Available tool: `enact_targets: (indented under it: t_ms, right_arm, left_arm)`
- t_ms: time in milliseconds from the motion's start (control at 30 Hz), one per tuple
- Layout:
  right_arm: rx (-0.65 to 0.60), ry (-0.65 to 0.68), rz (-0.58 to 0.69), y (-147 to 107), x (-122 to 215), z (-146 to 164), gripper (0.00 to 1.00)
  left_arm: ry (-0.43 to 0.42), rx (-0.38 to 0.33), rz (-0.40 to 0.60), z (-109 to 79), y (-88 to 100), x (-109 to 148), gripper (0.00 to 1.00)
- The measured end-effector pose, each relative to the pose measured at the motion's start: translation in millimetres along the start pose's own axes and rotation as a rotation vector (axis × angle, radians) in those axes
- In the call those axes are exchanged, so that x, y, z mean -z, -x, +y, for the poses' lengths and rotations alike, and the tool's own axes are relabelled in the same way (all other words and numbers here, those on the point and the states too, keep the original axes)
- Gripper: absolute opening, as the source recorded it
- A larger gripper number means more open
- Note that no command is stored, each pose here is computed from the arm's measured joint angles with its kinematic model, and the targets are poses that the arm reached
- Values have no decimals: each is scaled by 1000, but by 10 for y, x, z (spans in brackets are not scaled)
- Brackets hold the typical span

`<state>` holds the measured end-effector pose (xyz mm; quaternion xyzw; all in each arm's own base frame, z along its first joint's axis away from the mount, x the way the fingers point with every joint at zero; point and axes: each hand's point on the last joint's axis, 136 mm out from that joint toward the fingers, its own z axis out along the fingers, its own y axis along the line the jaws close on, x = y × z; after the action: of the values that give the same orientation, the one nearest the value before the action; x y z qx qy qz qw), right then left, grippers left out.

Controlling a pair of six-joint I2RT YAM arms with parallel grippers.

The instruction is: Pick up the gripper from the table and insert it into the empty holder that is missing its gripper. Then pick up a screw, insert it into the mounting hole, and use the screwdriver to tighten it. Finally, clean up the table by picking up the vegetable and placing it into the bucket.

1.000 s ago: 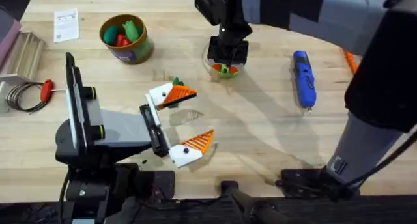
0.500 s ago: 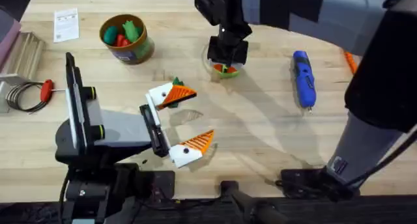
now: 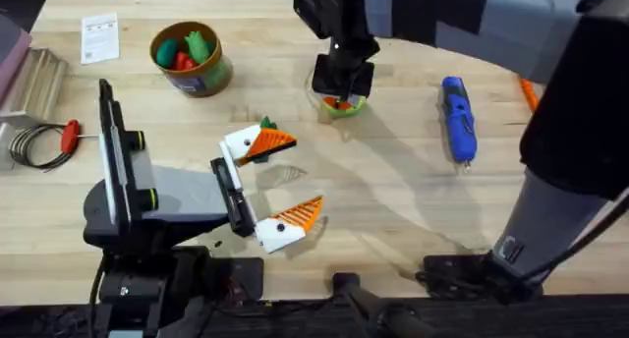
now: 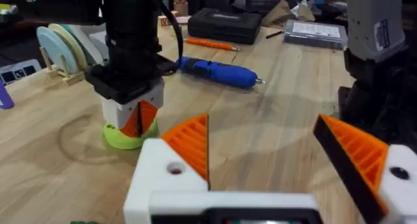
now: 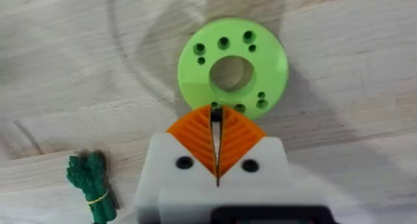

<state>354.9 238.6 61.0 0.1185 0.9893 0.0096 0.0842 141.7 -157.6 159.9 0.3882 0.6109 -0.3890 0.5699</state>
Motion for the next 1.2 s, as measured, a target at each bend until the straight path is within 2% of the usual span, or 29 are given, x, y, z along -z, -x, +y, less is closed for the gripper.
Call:
enact_targets:
  t_ms: [333,467,667,833,1033,1200]
  right_arm:
    - [4,-26,-4,-2,6,-56,6]
    - [23,-21,-38,42,138,-84,6]
    - [93,80,-151,164,753,-67,6]
    - [242,186,-224,158,1348,-50,6]
    - [444,309,-230,-51,1893,-48,6]
    - [597,348,-184,-310,2156,-72,6]
  left_arm:
    - [0,0,0,0,0,0,986]
    - [0,0,0,-1,1,0,986]
    - [-2,-1,0,-3,1,0,986]
    - [-2,0,0,-3,0,0,985]
    - [-2,0,0,-4,0,0,986]
    - [-2,0,0,-4,0,0,986]
